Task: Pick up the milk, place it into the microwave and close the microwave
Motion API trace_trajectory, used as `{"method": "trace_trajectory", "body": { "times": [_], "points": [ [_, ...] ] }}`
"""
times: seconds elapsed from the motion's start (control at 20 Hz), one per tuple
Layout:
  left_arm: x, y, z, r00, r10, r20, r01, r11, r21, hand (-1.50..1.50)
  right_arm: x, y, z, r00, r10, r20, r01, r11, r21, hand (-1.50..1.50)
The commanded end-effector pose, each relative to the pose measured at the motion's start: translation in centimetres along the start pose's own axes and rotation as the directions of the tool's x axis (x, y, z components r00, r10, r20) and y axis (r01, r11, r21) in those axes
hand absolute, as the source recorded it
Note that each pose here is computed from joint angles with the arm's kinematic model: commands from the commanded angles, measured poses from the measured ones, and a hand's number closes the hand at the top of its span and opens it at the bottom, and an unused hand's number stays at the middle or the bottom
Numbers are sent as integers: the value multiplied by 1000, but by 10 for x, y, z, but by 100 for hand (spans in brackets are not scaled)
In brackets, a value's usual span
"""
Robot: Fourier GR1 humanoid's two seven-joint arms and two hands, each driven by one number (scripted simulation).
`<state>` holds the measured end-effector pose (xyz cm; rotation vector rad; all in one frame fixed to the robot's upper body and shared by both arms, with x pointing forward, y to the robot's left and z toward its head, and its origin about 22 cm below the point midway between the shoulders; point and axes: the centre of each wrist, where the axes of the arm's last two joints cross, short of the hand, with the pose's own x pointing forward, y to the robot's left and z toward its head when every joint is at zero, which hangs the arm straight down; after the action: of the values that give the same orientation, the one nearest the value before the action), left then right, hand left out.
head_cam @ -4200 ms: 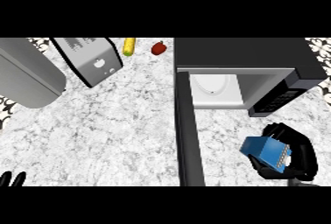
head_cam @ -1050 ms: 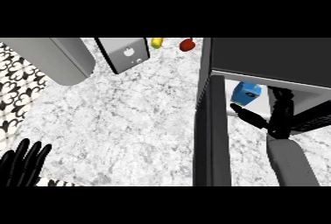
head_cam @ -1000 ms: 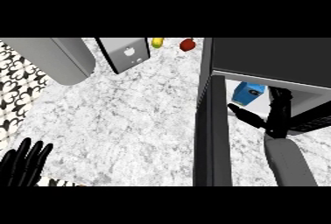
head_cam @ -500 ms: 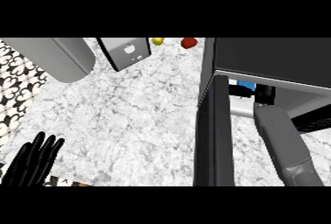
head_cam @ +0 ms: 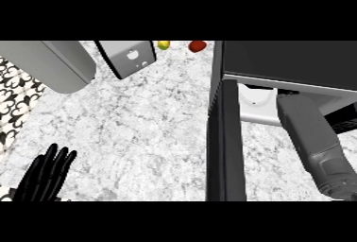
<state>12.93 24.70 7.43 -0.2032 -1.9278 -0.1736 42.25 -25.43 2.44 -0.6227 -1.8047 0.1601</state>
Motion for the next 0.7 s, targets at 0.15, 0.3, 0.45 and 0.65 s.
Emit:
{"method": "trace_trajectory", "body": {
  "times": [0.15,0.3,0.45,0.65],
  "points": [
    [0,-15,-6,1000,7,17,-8,1000,6,-150,-4,-5,-6,999,-44,-13,44,998,53,-150],
    [3,-14,-3,1000,-7,8,7,1000,26,-150,-6,-9,-7,996,-92,-16,93,991,91,-150],
    [-2,-18,-9,1000,7,-1,-7,1000,14,-150,-24,4,16,995,-104,-3,104,992,76,-150],
    [-4,-33,-9,1000,10,2,-10,1000,-12,-150,-26,10,20,989,-147,-26,149,985,85,-150]
  ]
}}
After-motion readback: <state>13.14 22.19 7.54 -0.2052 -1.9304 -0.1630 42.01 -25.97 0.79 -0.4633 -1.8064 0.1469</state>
